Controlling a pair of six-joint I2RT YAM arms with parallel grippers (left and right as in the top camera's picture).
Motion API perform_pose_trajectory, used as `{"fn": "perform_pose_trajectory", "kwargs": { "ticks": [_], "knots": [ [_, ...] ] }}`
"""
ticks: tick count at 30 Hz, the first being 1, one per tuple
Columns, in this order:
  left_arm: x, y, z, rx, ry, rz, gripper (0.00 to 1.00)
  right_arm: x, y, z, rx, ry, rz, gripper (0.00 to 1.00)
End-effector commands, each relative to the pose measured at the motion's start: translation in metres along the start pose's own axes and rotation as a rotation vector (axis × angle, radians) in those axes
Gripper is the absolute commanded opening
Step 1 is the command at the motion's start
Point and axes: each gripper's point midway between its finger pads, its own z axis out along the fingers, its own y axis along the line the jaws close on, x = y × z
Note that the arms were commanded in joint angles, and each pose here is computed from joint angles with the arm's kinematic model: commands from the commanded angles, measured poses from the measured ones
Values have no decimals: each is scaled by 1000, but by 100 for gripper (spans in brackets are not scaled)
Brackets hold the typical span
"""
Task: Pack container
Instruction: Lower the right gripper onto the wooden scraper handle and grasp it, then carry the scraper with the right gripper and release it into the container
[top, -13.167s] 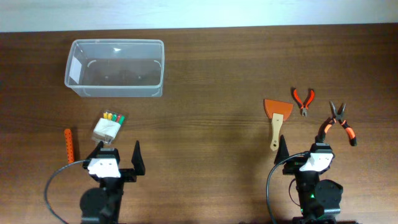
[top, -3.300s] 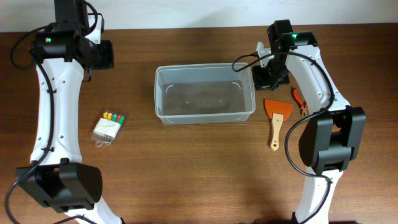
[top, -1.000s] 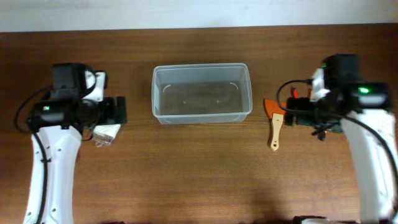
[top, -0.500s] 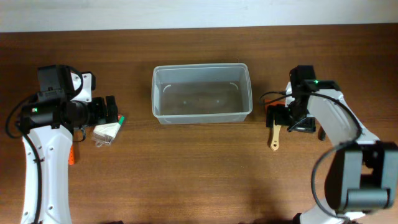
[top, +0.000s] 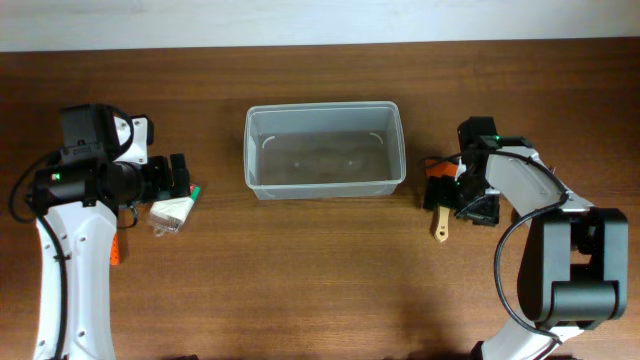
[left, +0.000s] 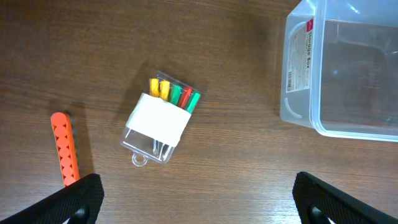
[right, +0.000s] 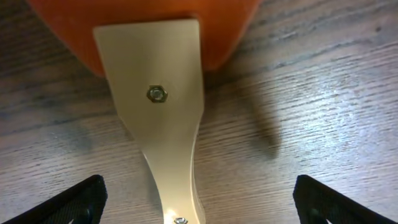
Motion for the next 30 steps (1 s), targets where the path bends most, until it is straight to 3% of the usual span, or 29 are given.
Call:
{"fn": "perform_pose_trajectory", "kwargs": {
  "ticks": [1,16,23,24,25,30],
  "knots": [
    [1,-1,3,14,6,12,99,6,-2,7,18,15,32,96],
    [1,-1,3,14,6,12,99,12,5,21,-38,18,-61,94],
    [1,-1,3,14,6,12,99,13,8,21,-52,23,-85,76],
    [1,-1,3,14,6,12,99,14,7,21,-51,27,-85,65],
    [1,-1,3,14,6,12,99,15,7,21,-51,29,-85,61],
    [1,-1,3,14,6,12,99,16,7,21,-49,33,-84,52]
  ]
}}
